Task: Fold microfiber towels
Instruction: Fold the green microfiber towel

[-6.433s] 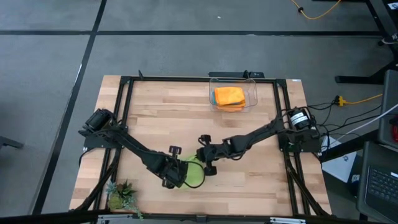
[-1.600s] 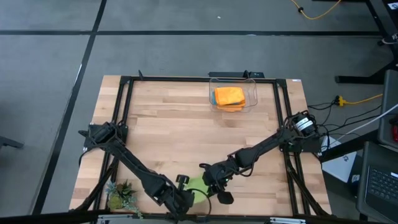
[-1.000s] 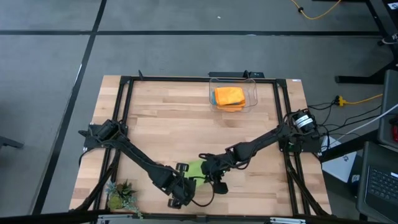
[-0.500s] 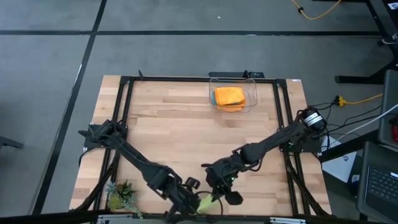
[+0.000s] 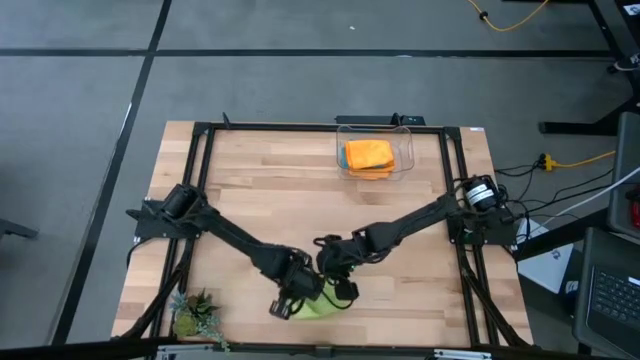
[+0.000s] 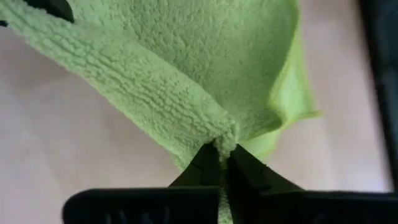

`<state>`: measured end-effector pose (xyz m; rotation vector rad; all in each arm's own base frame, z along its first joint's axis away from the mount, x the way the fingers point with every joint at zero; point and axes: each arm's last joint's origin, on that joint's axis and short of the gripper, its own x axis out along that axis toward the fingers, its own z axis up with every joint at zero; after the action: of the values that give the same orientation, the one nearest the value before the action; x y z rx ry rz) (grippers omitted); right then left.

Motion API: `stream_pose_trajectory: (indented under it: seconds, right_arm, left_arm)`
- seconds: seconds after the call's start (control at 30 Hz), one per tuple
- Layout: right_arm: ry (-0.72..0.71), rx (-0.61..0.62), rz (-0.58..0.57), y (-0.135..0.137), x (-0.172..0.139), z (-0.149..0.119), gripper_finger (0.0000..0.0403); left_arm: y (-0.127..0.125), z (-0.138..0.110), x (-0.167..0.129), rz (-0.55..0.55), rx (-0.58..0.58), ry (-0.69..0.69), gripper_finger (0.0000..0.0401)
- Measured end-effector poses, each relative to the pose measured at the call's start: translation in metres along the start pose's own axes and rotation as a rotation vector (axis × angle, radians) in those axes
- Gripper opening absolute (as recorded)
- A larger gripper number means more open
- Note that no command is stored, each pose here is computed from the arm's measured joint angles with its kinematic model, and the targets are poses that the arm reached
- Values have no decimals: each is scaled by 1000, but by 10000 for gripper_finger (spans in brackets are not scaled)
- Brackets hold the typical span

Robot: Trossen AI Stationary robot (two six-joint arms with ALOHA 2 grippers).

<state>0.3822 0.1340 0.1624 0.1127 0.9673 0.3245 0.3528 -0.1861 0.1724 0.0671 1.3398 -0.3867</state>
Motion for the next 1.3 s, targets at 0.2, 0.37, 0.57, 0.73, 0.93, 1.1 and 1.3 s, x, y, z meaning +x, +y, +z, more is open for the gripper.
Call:
stream_pose_trajectory:
  seconds: [0.2, 0.37, 0.57, 0.73, 0.93, 1.1, 1.3]
  right_arm:
    - [10, -63, -194, -13, -1, -2, 8]
    - [-16, -145, -381, -17, -3, 0, 8]
    - [-25, -197, -514, -18, -4, 1, 8]
    - [-41, -250, -548, -8, -13, 7, 8]
    - [-91, -288, -781, 12, -34, 26, 8]
    - [-120, -304, -689, 43, -30, 19, 8]
    - [-63, -201, -362, 72, 8, -23, 8]
  left_arm:
    - [21, -4, 1, 101, 5, 34, 0]
    - [28, -11, -4, 262, 3, 120, 0]
    - [23, -11, -19, 389, -27, 179, 0]
    - [10, -6, -42, 439, -4, 208, 0]
    - [-4, -1, -75, 635, -82, 168, 0]
    - [-30, 1, -70, 587, -99, 64, 0]
    - [-66, 5, -21, 373, -64, -151, 0]
